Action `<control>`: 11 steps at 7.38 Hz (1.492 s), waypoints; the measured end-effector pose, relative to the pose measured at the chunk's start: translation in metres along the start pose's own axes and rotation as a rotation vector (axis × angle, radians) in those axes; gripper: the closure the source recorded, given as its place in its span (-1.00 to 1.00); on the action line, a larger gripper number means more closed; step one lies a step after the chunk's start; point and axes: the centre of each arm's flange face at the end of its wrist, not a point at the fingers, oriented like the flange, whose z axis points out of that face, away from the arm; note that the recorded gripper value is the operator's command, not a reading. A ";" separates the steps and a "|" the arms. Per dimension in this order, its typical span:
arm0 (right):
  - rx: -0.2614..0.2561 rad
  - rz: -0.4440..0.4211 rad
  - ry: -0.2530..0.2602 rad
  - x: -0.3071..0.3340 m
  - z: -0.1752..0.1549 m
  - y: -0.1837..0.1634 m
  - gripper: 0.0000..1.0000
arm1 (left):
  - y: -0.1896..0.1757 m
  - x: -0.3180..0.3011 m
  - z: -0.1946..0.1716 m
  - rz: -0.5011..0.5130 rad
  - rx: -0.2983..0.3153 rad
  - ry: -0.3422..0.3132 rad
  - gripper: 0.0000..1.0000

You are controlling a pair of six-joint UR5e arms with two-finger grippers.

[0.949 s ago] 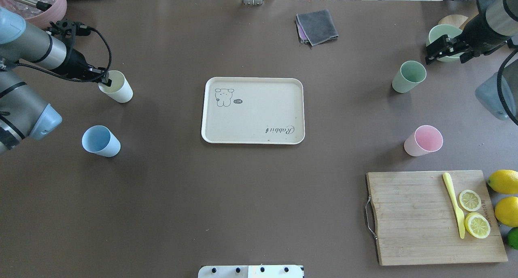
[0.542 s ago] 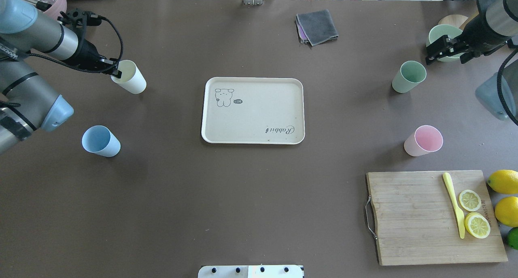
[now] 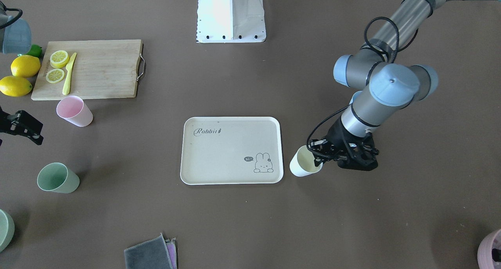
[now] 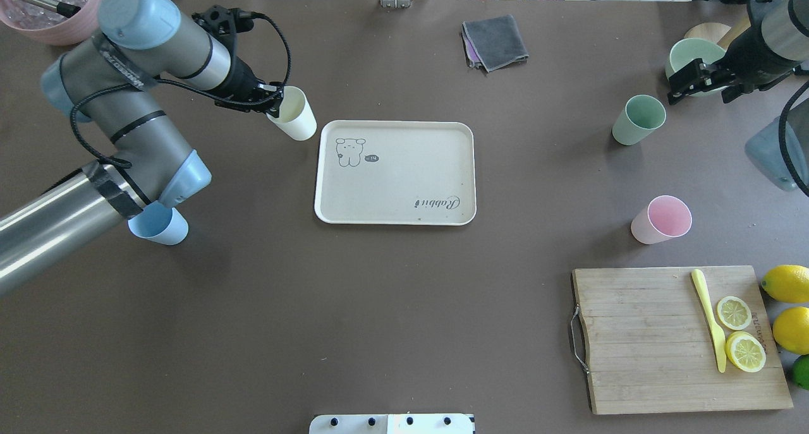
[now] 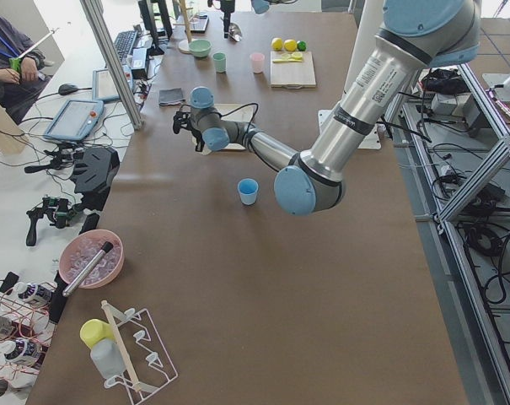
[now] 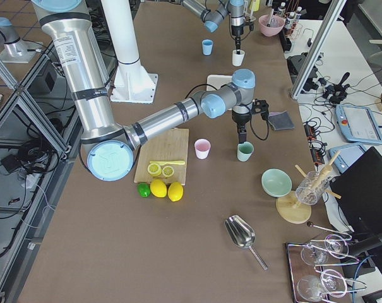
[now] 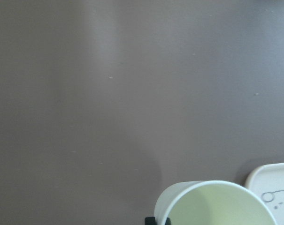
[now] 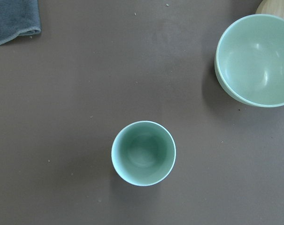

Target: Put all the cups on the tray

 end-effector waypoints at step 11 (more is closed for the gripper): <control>-0.037 0.034 -0.017 0.002 0.011 0.068 -0.98 | -0.024 0.008 -0.084 0.064 0.012 -0.091 -0.97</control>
